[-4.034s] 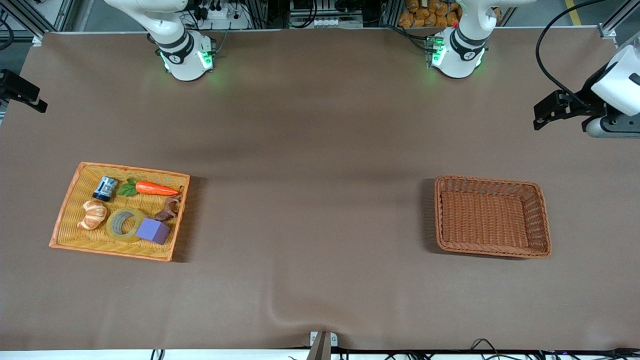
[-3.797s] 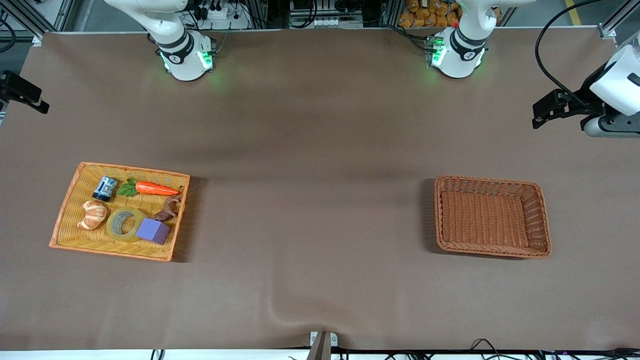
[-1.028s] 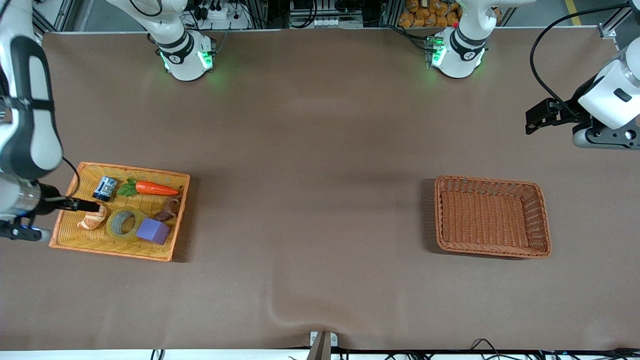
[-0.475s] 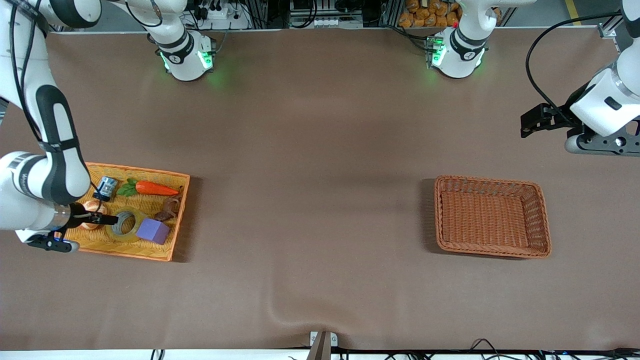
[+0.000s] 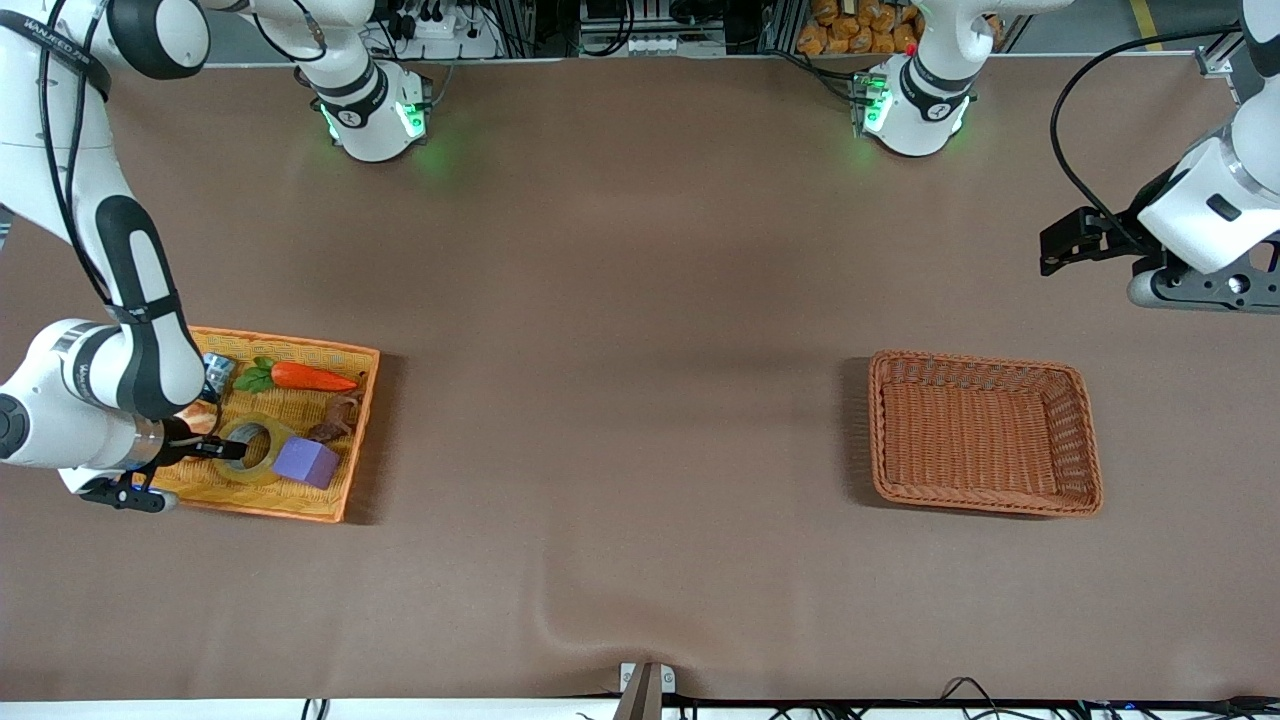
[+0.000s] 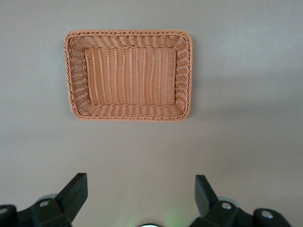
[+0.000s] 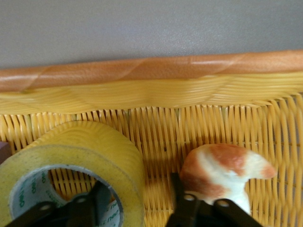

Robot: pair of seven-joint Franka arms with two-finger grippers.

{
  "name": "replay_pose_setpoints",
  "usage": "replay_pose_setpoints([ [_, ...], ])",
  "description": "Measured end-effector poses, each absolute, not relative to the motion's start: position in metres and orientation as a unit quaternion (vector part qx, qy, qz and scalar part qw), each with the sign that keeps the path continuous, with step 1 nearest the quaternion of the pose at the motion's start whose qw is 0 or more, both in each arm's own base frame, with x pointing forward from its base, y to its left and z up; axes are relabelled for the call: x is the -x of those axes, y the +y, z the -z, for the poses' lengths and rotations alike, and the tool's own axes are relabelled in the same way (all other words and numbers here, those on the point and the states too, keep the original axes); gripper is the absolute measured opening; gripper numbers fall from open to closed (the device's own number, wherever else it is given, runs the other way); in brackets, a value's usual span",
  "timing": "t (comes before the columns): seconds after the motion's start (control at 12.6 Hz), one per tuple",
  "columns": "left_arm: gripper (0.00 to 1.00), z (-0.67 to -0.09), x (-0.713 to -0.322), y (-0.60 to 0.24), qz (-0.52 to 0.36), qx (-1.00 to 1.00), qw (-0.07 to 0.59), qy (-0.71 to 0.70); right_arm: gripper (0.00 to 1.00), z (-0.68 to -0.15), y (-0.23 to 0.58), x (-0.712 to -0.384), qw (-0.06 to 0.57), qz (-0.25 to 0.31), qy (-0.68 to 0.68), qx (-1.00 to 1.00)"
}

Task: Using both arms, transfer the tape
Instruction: 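Reach the right gripper down to the tape roll and grasp it, then lift the tape with the right gripper while the left gripper approaches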

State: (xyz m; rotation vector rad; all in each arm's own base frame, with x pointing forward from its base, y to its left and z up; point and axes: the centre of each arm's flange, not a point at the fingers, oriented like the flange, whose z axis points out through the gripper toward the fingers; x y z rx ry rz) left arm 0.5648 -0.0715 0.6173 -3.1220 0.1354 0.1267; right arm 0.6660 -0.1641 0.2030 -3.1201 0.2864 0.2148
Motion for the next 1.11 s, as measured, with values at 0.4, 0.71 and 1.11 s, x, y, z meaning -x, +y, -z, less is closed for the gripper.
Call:
replay_pose_setpoints([
  [0.4,1.00,-0.617,-0.565,-0.072,-0.041,0.998,0.007,0.044,0.22,-0.204,-0.163,-0.667,0.001,-0.068,0.091,0.994],
  [0.71,1.00,-0.618,-0.564,-0.077,-0.040,0.998,-0.003,0.047,0.22,-0.221,-0.167,-0.673,0.000,-0.054,0.074,0.996],
  [1.11,1.00,-0.619,-0.564,-0.079,-0.039,0.998,-0.005,0.049,0.22,-0.335,-0.190,-0.667,0.000,-0.035,0.029,0.999],
])
